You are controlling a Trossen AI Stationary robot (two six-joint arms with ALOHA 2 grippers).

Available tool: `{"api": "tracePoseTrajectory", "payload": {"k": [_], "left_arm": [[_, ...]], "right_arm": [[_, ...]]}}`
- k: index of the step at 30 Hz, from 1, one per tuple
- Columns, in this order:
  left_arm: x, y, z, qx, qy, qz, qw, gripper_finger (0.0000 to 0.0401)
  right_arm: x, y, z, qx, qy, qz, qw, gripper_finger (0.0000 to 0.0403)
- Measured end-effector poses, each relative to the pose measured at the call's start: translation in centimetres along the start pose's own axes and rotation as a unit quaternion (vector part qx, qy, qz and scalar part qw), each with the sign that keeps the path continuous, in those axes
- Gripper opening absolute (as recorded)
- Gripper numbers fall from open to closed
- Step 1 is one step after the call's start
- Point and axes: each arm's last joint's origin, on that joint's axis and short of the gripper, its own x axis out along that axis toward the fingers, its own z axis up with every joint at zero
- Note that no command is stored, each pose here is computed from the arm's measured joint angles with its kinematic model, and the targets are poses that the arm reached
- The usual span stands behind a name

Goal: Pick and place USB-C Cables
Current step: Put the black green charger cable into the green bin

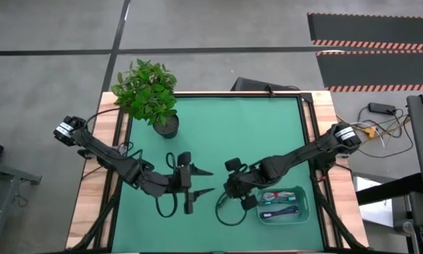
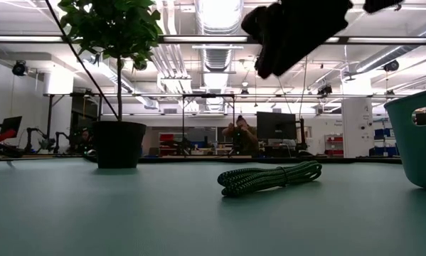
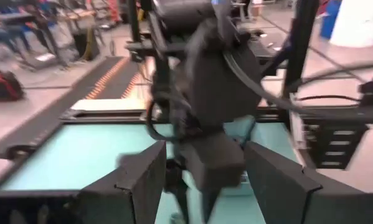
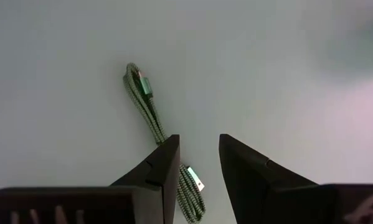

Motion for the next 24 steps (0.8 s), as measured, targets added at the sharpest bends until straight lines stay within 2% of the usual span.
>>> {"api": "tracePoseTrajectory", "payload": {"k": [4,10,17,21,24], "left_arm": [[-0.3,0.4,0.3,0.039,-0.007,0.041,0.998,0.0201],[-0.4,1.0,0.4,0.087,-0.006,0.135,0.987,0.0201],[-0.4,1.1,0.4,0.110,-0.002,0.147,0.983,0.0201],[-0.4,1.1,0.1,0.115,0.001,0.148,0.982,0.0201],[-0.4,1.1,-0.4,0.120,0.007,0.147,0.982,0.0201]], "right_arm": [[1.5,0.0,-0.2,-0.006,0.020,0.001,1.000,0.0105],[4.2,0.3,-0.5,-0.019,0.043,-0.001,0.999,0.0105],[7.2,0.8,-1.2,-0.028,0.076,0.025,0.996,0.0105],[8.0,1.1,-1.2,-0.026,0.071,0.055,0.996,0.0105],[8.2,1.2,-0.9,-0.024,0.057,0.058,0.996,0.0105]]}}
